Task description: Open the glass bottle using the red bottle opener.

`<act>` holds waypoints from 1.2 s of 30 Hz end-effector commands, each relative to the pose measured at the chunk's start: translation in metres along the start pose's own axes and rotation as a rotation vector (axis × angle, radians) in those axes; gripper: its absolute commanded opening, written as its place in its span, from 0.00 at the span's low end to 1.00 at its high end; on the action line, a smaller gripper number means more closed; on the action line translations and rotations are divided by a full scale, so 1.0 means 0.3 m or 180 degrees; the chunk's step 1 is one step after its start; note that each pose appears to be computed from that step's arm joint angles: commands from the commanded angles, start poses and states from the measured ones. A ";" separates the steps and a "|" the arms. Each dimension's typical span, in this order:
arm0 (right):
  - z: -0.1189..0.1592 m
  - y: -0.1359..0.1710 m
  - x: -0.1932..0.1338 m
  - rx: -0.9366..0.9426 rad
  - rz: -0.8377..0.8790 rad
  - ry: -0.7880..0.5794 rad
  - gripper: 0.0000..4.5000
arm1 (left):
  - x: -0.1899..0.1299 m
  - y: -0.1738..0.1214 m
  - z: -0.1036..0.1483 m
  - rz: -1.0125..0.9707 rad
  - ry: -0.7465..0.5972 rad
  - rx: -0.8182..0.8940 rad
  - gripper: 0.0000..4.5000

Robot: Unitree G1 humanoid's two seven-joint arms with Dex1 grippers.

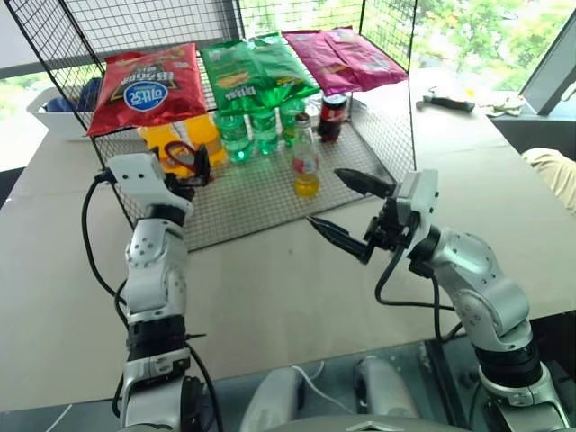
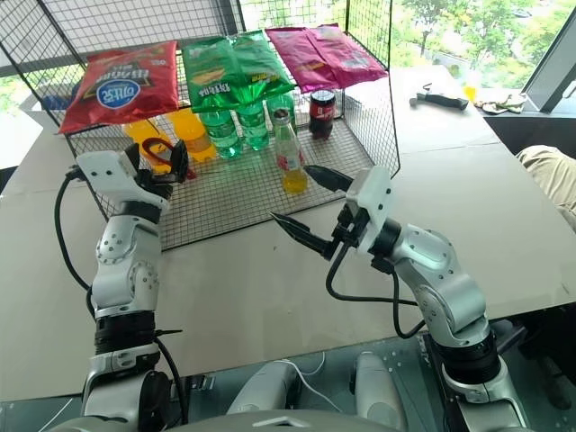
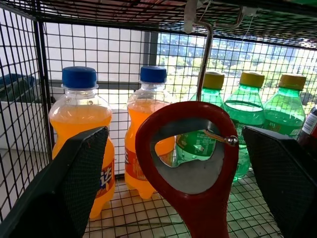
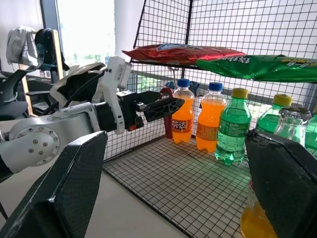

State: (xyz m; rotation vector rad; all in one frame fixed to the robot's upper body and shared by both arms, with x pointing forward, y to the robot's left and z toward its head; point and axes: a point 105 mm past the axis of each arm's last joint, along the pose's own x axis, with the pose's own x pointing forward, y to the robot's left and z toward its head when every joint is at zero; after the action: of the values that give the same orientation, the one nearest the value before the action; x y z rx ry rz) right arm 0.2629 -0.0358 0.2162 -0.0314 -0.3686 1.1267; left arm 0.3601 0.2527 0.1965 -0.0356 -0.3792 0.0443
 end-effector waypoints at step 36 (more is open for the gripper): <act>0.053 0.013 0.014 -0.0190 0.0025 -0.0185 1.00 | -0.066 -0.090 0.077 -0.0480 -0.0311 -0.1963 0.02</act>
State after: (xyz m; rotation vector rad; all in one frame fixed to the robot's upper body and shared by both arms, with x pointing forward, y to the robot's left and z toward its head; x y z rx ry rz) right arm 0.2626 -0.0335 0.2197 -0.0405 -0.3920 1.1222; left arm 0.3410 0.2221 0.1912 -0.5763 -0.4019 -0.1952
